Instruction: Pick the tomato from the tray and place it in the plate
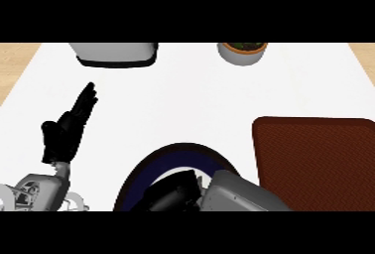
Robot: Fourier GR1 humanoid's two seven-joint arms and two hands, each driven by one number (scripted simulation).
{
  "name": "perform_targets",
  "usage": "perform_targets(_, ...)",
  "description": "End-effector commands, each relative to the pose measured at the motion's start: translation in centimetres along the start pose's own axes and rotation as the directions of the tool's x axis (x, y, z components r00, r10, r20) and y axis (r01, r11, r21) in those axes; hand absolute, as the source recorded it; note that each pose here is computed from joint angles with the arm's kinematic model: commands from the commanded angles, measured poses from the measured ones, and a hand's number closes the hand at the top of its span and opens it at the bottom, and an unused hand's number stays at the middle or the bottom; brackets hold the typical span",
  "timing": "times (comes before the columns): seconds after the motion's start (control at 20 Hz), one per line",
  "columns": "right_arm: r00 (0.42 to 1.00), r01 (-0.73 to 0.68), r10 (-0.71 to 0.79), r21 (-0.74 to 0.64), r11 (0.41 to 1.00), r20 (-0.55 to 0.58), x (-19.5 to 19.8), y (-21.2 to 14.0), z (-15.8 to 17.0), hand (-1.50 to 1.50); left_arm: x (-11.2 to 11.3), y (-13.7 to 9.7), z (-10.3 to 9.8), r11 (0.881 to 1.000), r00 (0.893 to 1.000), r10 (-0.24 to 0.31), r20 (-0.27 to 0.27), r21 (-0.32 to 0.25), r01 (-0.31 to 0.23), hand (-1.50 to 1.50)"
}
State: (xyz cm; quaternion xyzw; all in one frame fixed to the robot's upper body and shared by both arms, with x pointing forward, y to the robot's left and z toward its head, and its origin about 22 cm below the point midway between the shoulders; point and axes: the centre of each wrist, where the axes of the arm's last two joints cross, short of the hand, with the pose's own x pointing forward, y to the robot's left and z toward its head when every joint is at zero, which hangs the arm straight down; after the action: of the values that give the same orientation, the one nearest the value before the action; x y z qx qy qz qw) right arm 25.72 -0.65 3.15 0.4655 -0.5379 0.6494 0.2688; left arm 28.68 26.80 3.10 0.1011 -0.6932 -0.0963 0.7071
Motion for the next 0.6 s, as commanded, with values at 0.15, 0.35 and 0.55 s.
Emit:
perform_targets(0.15,0.969,0.243,-0.246,-0.191,0.951,0.009,-1.9,-6.6,4.6,-1.50,1.6,-1.5,-0.9,1.000,1.000,0.015,0.020,-0.019,-0.014,0.00)
perform_targets(0.35,0.956,0.277,-0.292,-0.265,0.924,-0.018,-2.1,-10.7,6.5,-1.50,2.0,-1.1,-1.9,1.000,0.999,-0.001,0.033,-0.027,0.002,0.00)
perform_targets(0.55,0.953,0.281,-0.303,-0.307,0.909,-0.025,-1.4,-14.0,7.8,-1.50,2.1,-2.4,-1.6,0.999,0.998,0.001,0.064,-0.052,0.002,0.00)
